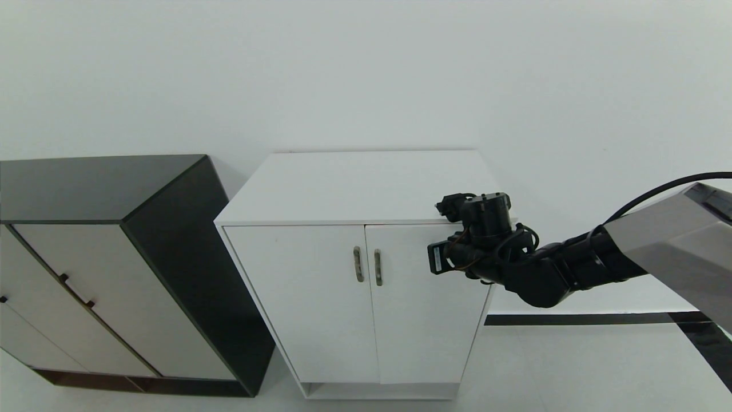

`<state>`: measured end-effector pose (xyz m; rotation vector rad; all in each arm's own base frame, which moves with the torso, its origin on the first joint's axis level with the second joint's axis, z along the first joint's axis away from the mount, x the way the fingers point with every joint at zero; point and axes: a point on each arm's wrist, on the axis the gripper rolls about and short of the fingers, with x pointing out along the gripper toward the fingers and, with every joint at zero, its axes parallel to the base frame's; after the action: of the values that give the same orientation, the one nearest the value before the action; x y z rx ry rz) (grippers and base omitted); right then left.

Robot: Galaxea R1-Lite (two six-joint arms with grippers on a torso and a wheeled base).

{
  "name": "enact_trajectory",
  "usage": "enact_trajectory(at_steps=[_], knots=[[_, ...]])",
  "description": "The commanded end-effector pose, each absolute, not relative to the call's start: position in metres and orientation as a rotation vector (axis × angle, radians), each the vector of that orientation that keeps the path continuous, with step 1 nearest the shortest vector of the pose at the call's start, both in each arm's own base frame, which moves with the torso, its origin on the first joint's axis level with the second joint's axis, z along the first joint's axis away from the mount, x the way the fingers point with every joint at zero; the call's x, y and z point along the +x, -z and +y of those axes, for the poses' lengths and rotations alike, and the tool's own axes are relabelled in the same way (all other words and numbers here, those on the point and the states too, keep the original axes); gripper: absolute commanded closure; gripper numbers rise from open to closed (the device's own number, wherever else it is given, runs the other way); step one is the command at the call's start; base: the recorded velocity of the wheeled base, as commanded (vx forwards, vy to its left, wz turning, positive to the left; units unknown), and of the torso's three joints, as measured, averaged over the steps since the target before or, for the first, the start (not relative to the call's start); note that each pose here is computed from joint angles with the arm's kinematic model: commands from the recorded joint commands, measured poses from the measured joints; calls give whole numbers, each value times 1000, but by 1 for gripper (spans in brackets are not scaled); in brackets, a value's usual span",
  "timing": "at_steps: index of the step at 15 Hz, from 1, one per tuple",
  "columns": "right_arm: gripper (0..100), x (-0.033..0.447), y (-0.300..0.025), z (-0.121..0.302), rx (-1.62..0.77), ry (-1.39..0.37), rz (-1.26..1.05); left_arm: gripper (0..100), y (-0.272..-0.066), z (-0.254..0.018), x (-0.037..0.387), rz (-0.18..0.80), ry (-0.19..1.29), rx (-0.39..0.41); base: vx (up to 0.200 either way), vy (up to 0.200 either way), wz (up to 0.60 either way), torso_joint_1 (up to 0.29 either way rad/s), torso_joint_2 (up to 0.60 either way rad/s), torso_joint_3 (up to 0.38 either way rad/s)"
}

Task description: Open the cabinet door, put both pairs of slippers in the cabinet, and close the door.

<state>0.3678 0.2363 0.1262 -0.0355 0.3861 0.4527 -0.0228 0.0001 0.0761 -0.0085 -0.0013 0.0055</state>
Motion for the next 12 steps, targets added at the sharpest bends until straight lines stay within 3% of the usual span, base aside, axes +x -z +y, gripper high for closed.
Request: enact_trajectory(at_steps=[1,12], knots=[[100,369,-126,236,-35,-450,385,100,-76,0,-23,-2,-6,-9,0,0,0,0,0,0],[100,376,-121,237,-36,-442,391,100,-76,0,-23,-2,-6,-9,0,0,0,0,0,0]])
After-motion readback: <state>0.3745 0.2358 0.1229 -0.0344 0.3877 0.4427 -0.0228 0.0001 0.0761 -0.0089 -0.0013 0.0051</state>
